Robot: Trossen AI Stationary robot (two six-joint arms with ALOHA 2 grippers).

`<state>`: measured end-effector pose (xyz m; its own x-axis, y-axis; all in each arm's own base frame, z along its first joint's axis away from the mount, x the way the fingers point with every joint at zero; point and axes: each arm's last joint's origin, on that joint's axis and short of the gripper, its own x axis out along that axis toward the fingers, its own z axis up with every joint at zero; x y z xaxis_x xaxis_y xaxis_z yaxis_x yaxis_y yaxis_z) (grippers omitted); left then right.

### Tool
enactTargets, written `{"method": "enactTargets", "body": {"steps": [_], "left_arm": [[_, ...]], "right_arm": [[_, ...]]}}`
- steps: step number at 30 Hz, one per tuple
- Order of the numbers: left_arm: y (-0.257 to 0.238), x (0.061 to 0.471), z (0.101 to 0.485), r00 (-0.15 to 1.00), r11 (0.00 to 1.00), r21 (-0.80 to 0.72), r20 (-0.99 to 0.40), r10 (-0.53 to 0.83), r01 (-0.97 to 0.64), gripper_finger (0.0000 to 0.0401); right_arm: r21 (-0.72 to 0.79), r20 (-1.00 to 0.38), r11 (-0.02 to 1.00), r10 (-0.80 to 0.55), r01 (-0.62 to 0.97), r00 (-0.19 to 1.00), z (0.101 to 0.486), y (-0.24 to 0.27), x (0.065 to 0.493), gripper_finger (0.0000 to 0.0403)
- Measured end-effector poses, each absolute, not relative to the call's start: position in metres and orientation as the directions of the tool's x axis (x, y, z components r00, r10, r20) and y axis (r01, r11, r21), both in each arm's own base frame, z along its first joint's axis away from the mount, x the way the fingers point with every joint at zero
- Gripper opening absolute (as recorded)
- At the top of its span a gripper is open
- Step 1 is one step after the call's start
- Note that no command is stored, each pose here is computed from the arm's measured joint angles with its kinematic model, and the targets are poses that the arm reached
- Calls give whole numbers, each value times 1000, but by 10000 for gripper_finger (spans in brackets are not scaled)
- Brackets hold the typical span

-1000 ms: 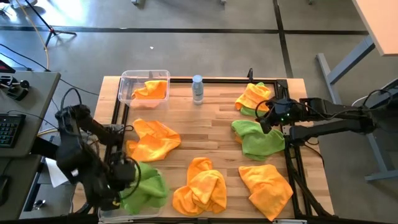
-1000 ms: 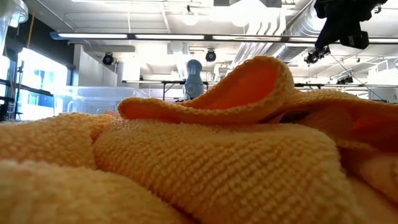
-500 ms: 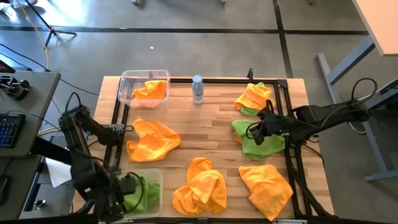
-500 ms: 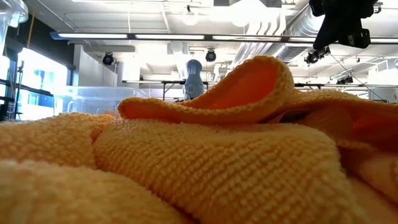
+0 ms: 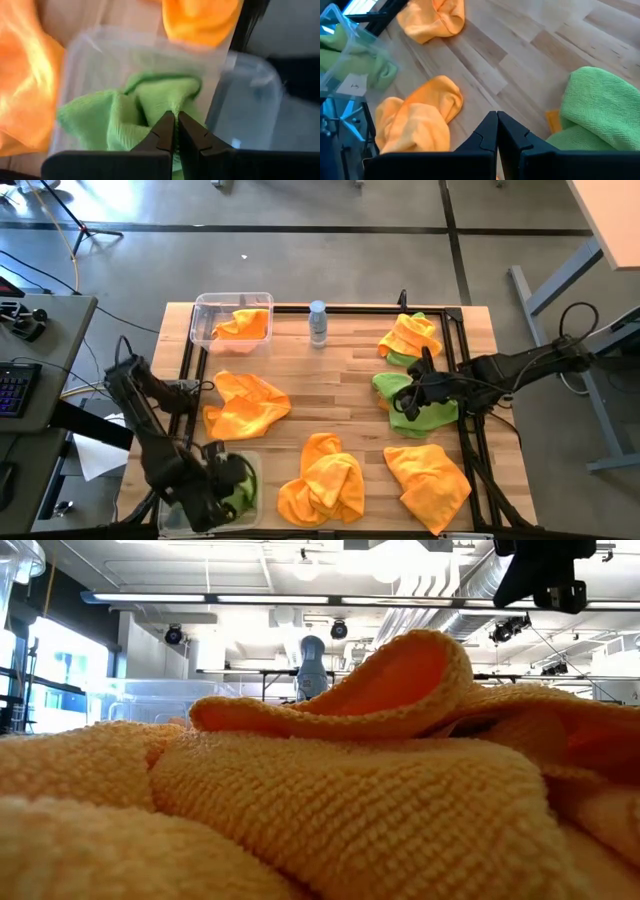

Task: Sort microfiber towel by color & place in baskets
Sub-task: Put the green microfiber towel into the bottom transparent bin

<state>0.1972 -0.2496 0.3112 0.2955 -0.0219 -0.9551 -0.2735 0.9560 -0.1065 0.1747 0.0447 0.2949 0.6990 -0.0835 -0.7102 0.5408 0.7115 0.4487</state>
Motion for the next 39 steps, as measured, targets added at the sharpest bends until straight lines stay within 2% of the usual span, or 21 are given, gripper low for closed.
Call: {"method": "enactTargets", "body": {"steps": [9, 13, 16, 20, 31, 39], "left_arm": [[-280, 225, 234, 128, 980, 127, -981, 147, -154, 0], [-291, 225, 216, 56, 986, 133, -989, 139, -105, 0], [-295, 222, 211, 55, 984, 139, -988, 145, -109, 0], [-292, 216, 216, 89, 973, 181, -977, 195, -144, 1], [-269, 203, 280, 212, 976, -5, -976, 42, -217, 4], [-258, 195, 302, 254, 972, -70, -967, -12, -222, 65]], "right_arm": [[449, -701, 714, -92, 538, 707, 295, 52, 172, 0], [454, -700, 713, -86, 535, 709, 295, 54, 172, 0], [463, -700, 708, -77, 534, 710, 295, 56, 171, 0], [465, -701, 714, -65, 524, 711, 295, 59, 170, 0], [469, -700, 711, -63, 524, 712, 295, 60, 169, 0], [468, -700, 713, -63, 523, 712, 295, 60, 169, 0]]}}
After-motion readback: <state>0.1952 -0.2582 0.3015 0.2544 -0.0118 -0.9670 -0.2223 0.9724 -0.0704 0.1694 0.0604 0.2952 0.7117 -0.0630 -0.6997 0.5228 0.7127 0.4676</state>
